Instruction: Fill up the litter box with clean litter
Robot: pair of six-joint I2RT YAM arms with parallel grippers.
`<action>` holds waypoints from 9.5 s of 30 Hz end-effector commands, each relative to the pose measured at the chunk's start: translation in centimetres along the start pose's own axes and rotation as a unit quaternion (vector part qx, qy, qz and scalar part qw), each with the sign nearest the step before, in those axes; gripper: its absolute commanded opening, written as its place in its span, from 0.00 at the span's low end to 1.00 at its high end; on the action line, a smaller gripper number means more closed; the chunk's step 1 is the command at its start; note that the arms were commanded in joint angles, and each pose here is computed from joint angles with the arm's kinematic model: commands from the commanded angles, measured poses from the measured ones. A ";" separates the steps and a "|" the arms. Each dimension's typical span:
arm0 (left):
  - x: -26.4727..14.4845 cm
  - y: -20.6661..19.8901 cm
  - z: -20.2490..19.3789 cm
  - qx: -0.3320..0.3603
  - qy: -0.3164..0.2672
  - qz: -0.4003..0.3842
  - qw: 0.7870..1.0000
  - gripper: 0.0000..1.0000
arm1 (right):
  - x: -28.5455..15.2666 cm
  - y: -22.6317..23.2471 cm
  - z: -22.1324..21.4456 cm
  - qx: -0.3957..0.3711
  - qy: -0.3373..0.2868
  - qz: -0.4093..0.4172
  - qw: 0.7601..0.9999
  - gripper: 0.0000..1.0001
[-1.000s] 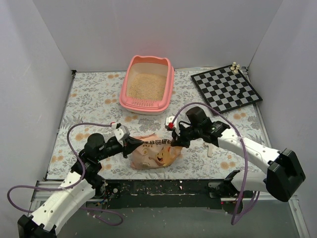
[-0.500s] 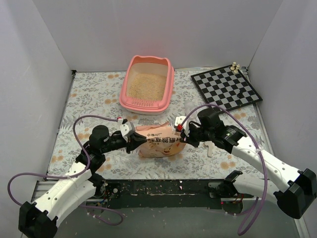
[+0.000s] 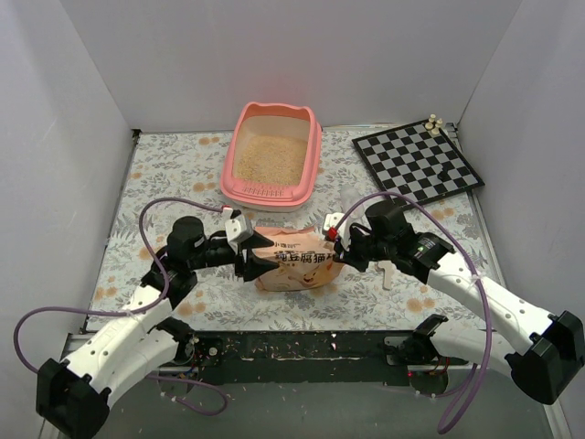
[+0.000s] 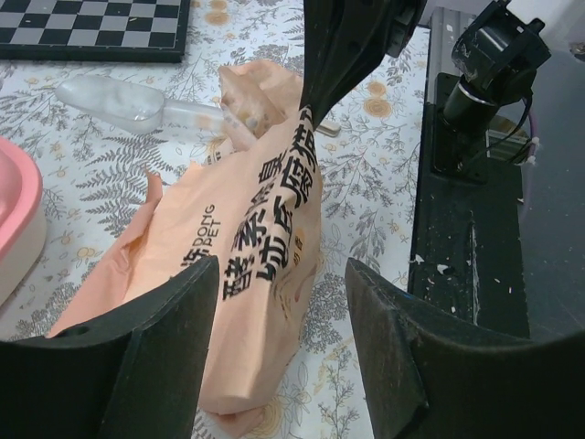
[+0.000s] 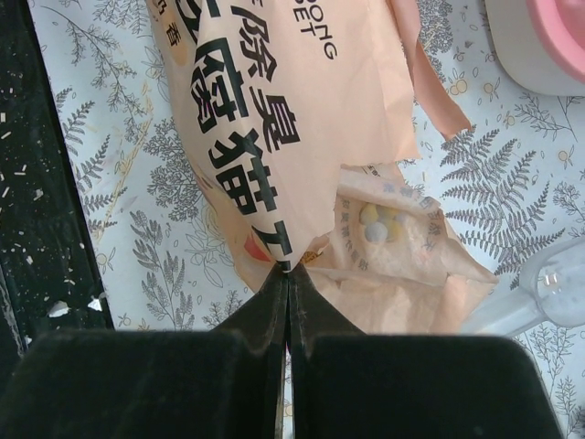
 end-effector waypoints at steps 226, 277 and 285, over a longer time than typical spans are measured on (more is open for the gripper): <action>1.1 -5.7 22.8 -0.224 -0.201 -0.173 0.938 0.00 | -11.0 -3.0 20.0 0.239 -0.408 0.049 0.880 0.01; 0.6 -6.3 23.0 -0.208 -0.169 -0.148 0.952 0.23 | -9.9 -1.5 21.6 0.165 -0.383 0.087 0.905 0.13; -0.4 -6.6 22.4 -0.176 -0.172 -0.115 0.962 0.78 | -10.9 -2.4 20.6 0.179 -0.373 0.004 0.910 0.01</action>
Point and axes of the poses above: each gripper's point midway between its finger pads, its own x axis out along the fingers, its own y axis along the line the jaws close on, z = x × y, the point moved 4 cm from there along -x, back along the fingers, and after that the axes turned 11 degrees about -x, right-handed, at the moved point
